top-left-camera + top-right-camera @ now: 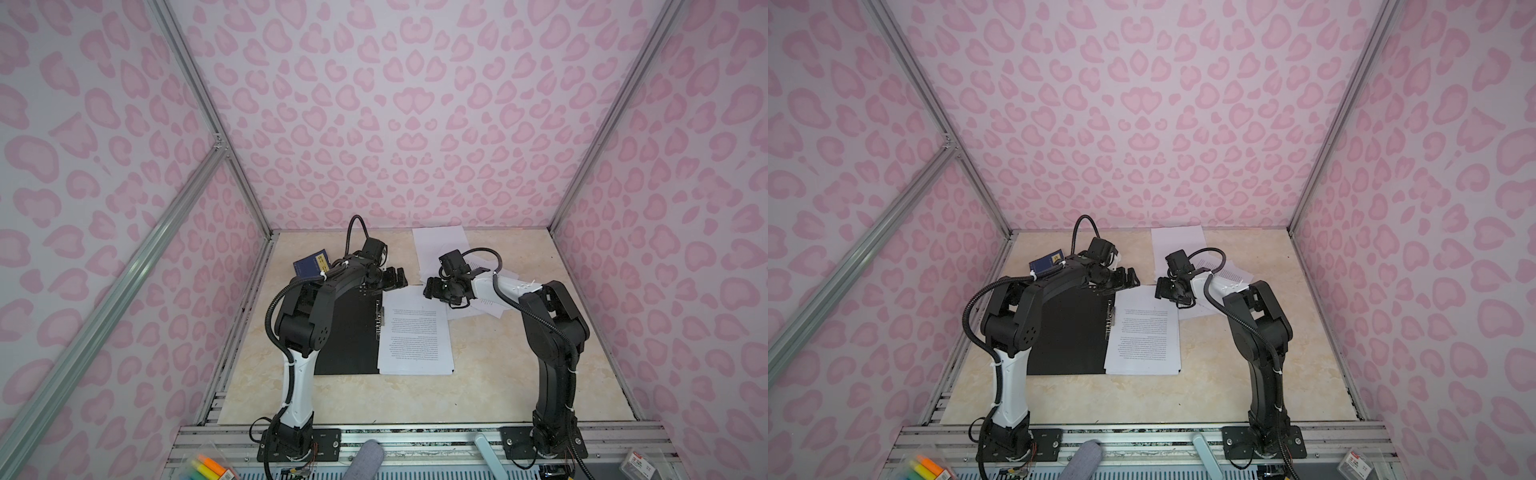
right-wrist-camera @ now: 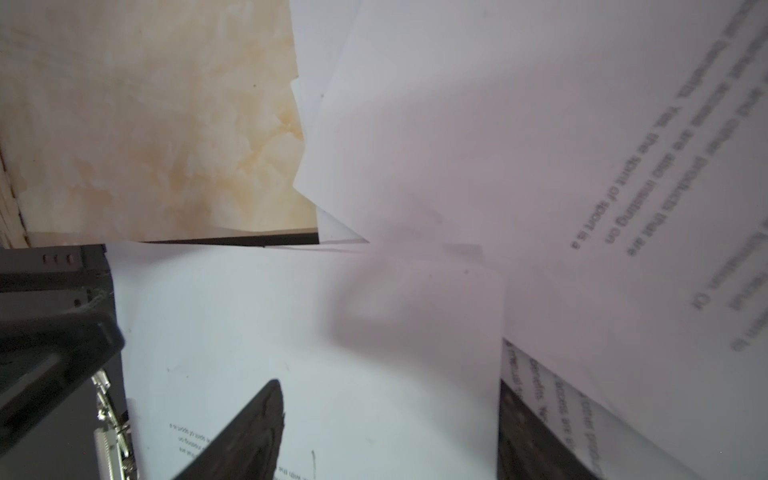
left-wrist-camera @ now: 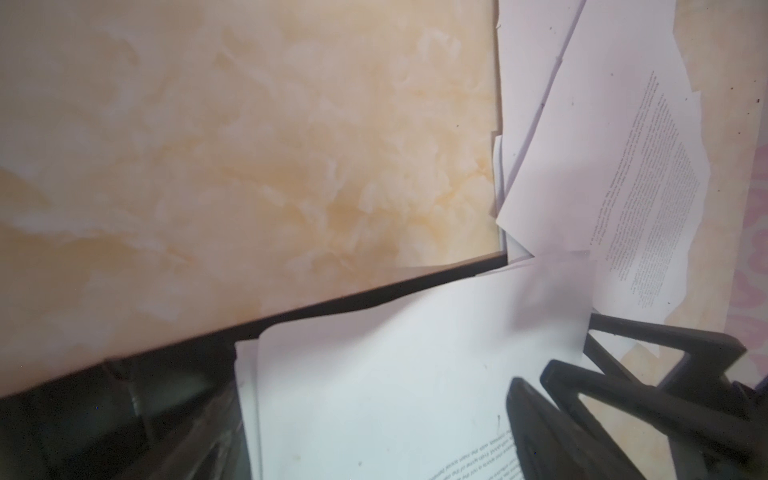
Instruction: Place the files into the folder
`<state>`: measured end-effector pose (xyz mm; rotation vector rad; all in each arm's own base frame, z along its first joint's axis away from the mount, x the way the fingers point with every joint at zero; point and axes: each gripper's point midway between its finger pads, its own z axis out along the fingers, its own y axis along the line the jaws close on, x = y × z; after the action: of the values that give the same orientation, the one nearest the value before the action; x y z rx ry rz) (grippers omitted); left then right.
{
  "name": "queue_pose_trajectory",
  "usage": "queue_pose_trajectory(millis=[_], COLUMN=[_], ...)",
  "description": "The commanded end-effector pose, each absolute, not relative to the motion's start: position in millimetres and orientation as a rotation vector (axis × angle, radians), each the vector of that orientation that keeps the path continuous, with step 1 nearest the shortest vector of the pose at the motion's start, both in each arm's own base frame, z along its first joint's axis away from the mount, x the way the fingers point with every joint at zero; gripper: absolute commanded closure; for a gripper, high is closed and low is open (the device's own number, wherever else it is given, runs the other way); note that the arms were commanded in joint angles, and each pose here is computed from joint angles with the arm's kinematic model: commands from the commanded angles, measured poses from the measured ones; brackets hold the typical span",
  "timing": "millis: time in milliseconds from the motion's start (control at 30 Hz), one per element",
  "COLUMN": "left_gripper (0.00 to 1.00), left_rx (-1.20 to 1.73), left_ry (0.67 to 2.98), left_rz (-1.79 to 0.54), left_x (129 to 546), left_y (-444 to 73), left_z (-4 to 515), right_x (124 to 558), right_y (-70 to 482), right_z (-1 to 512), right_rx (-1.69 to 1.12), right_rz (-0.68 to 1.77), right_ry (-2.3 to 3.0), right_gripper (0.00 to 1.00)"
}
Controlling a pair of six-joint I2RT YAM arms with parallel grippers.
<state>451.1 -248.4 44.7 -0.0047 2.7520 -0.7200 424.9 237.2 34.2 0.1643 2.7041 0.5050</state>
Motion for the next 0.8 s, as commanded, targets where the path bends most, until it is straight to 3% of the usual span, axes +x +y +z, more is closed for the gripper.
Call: queue_pose_trajectory(millis=[0,233,433,767], left_gripper=[0.02,0.02,0.02,0.02], left_rx=[-0.037,-0.067,-0.156,-0.202], left_ry=[2.762,2.684,2.661,2.800], left_rz=[-0.676,-0.670,-0.606,-0.509], left_x=[451,452,428,358], left_y=[-239,-213,-174,-138], left_z=[47,89,102,54], right_x=[420,418,411,411], right_y=[214,204,218,237], right_z=[25,34,35,31], right_rx=[0.213,0.211,0.172,0.165], right_rz=[0.352,0.317,0.390,0.446], right_ry=[2.742,2.738,2.762,2.778], right_gripper=[0.23,0.20,0.19,0.20])
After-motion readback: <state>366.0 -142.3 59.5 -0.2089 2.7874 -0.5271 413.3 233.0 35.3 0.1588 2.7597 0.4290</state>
